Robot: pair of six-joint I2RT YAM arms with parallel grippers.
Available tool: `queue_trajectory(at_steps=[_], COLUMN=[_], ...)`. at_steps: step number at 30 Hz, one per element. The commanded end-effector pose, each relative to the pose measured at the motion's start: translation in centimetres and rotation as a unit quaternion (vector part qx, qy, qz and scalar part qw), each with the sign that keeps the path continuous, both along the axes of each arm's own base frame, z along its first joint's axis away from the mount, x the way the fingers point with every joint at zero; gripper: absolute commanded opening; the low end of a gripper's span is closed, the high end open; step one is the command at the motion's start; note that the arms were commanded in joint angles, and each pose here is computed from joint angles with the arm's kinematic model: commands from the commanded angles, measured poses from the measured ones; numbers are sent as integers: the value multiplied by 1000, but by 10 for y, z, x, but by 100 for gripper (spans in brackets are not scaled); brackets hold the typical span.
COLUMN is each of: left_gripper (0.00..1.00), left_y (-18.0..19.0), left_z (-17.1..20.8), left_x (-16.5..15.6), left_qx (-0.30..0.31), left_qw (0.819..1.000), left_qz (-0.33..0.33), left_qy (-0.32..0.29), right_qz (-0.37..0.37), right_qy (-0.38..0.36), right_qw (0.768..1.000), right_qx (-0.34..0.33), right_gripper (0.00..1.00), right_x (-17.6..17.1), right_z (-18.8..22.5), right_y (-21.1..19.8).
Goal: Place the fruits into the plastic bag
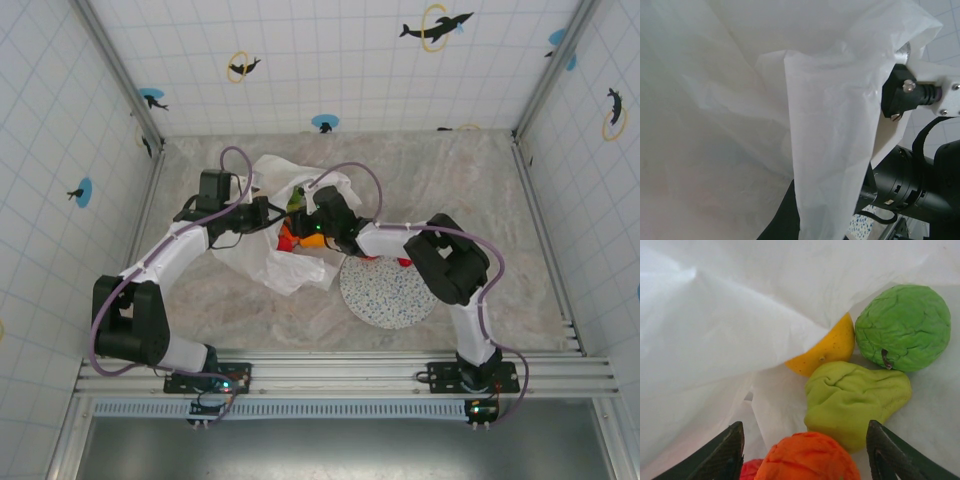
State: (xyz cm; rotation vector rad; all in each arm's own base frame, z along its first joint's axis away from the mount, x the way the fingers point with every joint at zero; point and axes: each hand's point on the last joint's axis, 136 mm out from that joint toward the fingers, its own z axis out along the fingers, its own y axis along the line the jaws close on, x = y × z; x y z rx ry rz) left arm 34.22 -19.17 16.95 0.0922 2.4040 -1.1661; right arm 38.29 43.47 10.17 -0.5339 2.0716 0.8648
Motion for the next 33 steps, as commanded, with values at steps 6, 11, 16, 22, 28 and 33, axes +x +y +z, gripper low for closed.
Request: queue_trajectory(at_steps=[6, 11, 16, 22, 28, 33], left_gripper=[0, 0, 0, 0, 0, 0], left_y=[-4, -4, -3, -3, -3, -3], left_z=[7, 5, 4, 4, 3, 2], left_x=[-3, -4, -5, -5, -3, -2], left_qx=[-5, -5, -4, -1, -2, -2], left_qw=[1000, 1000, 1000, 1000, 1000, 1000], left_qz=[-10, -10, -10, -11, -10, -9], left_qy=[-5, -4, -3, -5, -4, -3], right_qz=[-7, -4, -6, -8, 18, 64], right_qy=[-24, -29, -34, -47, -51, -42], right_qw=[999, 1000, 999, 995, 993, 993], right_qx=[19, 12, -15, -89, -105, -87], right_gripper=[77, 81, 84, 84, 83, 81], right_x=[8, 2, -8, -24, -47, -76], right_z=[26, 34, 36, 24, 34, 49], right_y=[-1, -10, -25, -53, -70, -75])
